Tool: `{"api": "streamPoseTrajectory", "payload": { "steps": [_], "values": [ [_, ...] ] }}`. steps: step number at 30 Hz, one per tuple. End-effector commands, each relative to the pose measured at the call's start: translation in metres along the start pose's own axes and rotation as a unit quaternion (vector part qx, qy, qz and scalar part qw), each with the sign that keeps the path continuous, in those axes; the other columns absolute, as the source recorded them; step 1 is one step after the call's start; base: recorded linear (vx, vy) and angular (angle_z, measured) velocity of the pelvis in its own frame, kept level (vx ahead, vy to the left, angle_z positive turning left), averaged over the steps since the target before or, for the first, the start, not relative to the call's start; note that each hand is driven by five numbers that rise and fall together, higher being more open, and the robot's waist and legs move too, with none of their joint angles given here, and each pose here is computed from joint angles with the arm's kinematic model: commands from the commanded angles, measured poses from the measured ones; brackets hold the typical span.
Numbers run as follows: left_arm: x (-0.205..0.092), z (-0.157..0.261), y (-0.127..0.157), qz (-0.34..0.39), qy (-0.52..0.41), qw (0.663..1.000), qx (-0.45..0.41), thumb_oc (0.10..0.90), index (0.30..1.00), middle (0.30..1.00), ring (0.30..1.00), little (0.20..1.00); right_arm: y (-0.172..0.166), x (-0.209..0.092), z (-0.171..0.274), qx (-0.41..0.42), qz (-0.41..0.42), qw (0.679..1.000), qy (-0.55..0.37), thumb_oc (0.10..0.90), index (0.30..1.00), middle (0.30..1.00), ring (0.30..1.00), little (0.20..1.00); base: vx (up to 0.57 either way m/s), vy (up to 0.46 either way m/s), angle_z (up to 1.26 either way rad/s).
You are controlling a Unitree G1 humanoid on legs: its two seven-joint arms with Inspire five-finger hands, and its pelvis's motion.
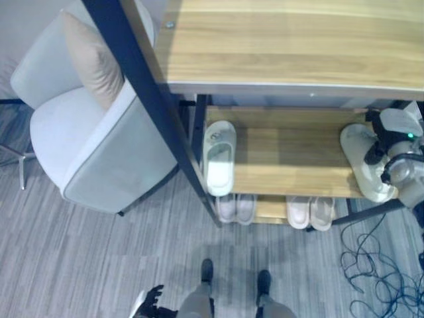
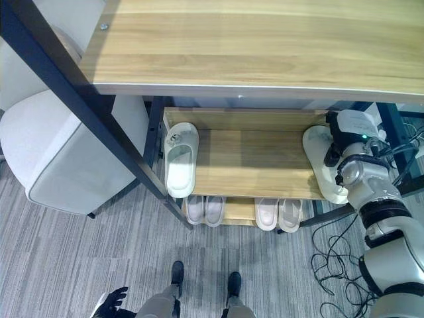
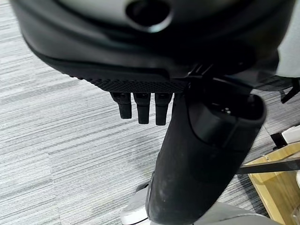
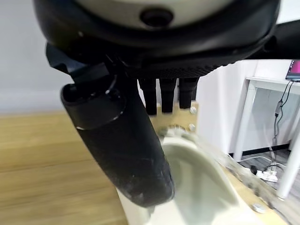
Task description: Arrange the slippers neatly on the shoe rack.
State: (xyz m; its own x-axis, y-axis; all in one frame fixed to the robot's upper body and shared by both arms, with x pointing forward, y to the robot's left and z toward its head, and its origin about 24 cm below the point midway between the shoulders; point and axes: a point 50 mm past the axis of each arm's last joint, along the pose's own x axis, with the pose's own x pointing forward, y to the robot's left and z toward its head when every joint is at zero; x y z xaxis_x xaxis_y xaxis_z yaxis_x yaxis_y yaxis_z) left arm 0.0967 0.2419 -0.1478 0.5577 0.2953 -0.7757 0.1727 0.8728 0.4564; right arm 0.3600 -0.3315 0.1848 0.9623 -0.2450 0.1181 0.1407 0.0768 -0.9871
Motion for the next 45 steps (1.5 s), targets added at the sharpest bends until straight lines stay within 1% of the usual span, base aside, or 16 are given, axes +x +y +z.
{"api": "streamPoseTrajectory", "payload": {
  "steps": [1,3,7,11,13,16,21,23,27,29,31,37,45],
  "values": [
    [0.003,0.005,0.008,0.015,-0.014,0.999,0.045,0.8,0.9,0.9,0.9,0.9,-0.033,0.005,0.026,0.068,-0.07,0.994,-0.059,0.4,0.3,0.3,0.3,0.3,0.0,0.0,0.0],
    [0.003,0.003,0.01,0.017,-0.011,0.999,0.043,0.8,0.9,0.9,0.9,0.9,-0.033,-0.001,0.026,0.068,-0.077,0.992,-0.07,0.4,0.3,0.3,0.3,0.3,0.0,0.0,0.0],
    [0.002,0.0,0.01,0.022,-0.006,0.999,0.038,0.8,0.9,0.9,0.9,0.9,-0.021,-0.023,0.026,0.129,-0.104,0.981,-0.098,0.4,0.3,0.3,0.3,0.3,0.0,0.003,0.03],
    [0.001,-0.001,0.01,0.019,-0.008,0.999,0.047,0.8,0.9,0.9,0.9,0.9,-0.015,-0.037,0.027,0.138,-0.123,0.976,-0.112,0.4,0.3,0.3,0.3,0.3,0.0,0.001,0.01],
    [0.0,-0.001,0.01,0.018,-0.012,0.998,0.059,0.8,0.9,0.9,0.9,0.9,-0.018,-0.05,0.044,0.167,-0.155,0.961,-0.155,0.4,0.3,0.3,0.3,0.3,0.0,0.015,0.02],
    [0.0,0.0,0.009,0.016,-0.017,0.997,0.072,0.8,0.9,0.9,0.9,0.9,-0.017,-0.055,0.065,0.18,-0.166,0.95,-0.194,0.4,0.3,0.3,0.3,0.3,0.0,0.029,-0.02],
    [0.0,0.0,0.009,0.015,-0.021,0.996,0.087,0.8,0.9,0.9,0.9,0.9,-0.019,-0.053,0.087,0.167,-0.187,0.942,-0.221,0.4,0.3,0.3,0.3,0.3,0.0,0.022,0.02],
    [0.001,0.002,0.012,0.02,-0.026,0.995,0.097,0.8,0.9,0.9,0.9,0.9,-0.027,-0.047,0.098,0.162,-0.215,0.936,-0.226,0.4,0.3,0.3,0.3,0.3,0.0,0.019,0.02],
    [0.003,0.003,0.015,0.026,-0.03,0.993,0.112,0.8,0.9,0.9,0.9,0.9,-0.044,-0.03,0.102,0.168,-0.253,0.931,-0.203,0.4,0.3,0.3,0.3,0.3,-0.01,0.039,0.14],
    [0.003,0.003,0.016,0.027,-0.029,0.993,0.112,0.8,0.9,0.9,0.9,0.9,-0.046,-0.028,0.102,0.172,-0.255,0.93,-0.2,0.4,0.3,0.3,0.3,0.3,-0.01,0.02,0.09],
    [0.004,0.002,0.017,0.035,-0.021,0.994,0.104,0.8,0.9,0.9,0.9,0.9,-0.049,-0.023,0.104,0.194,-0.257,0.927,-0.193,0.4,0.3,0.3,0.3,0.3,0.0,0.032,0.19],
    [0.004,0.002,0.016,0.036,-0.019,0.994,0.102,0.8,0.9,0.9,0.9,0.9,-0.046,-0.019,0.104,0.2,-0.249,0.929,-0.187,0.4,0.3,0.3,0.3,0.3,0.0,0.026,0.14],
    [0.008,0.016,0.015,0.041,-0.04,0.994,0.095,0.8,0.9,0.9,0.9,0.9,-0.041,-0.02,0.1,0.202,-0.24,0.932,-0.182,0.4,0.3,0.3,0.3,0.3,0.01,0.007,0.1]
  ]
}}
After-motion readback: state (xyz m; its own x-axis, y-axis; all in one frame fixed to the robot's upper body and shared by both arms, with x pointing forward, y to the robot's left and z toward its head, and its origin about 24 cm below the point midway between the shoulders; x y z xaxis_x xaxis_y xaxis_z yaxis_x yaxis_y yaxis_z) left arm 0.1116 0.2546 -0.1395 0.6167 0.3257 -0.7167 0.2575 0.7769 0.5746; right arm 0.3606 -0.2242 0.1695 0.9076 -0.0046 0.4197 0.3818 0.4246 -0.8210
